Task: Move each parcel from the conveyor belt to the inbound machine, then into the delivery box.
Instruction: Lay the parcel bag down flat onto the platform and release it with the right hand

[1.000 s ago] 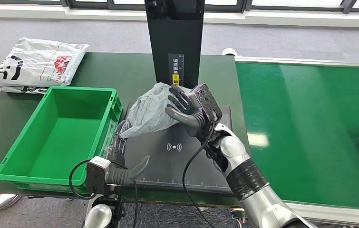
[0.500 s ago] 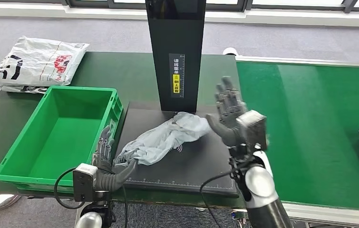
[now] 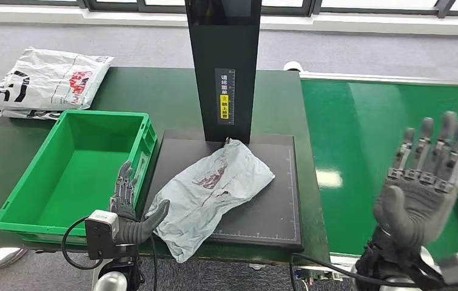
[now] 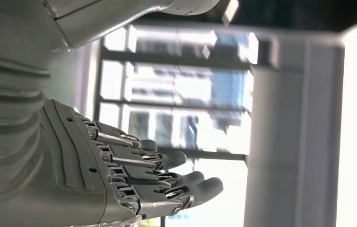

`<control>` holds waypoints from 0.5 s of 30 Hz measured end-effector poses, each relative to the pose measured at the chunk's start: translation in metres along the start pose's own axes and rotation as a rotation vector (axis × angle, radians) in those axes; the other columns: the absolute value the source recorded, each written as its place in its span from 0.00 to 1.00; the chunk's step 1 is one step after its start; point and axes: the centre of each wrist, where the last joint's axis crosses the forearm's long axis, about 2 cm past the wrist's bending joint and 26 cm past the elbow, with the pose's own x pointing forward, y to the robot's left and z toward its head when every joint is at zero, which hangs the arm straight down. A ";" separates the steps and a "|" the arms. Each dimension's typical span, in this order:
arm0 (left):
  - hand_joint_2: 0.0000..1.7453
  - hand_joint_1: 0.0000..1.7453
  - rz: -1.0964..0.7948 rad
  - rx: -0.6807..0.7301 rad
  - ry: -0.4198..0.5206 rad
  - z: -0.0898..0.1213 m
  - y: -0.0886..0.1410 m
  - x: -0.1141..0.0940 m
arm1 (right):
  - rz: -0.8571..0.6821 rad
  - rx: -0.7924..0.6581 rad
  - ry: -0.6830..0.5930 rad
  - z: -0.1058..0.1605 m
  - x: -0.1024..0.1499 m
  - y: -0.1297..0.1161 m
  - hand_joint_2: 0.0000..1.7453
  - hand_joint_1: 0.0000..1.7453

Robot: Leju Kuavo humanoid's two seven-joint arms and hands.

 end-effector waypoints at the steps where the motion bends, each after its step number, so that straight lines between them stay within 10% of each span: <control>1: 1.00 0.00 -0.001 -0.002 0.000 0.000 0.000 0.000 | 0.012 -0.051 -0.025 0.003 0.005 -0.007 1.00 0.00; 15: 1.00 0.00 -0.216 -0.124 0.014 -0.006 0.005 0.002 | 0.121 -0.278 -0.022 0.040 0.039 -0.076 1.00 0.00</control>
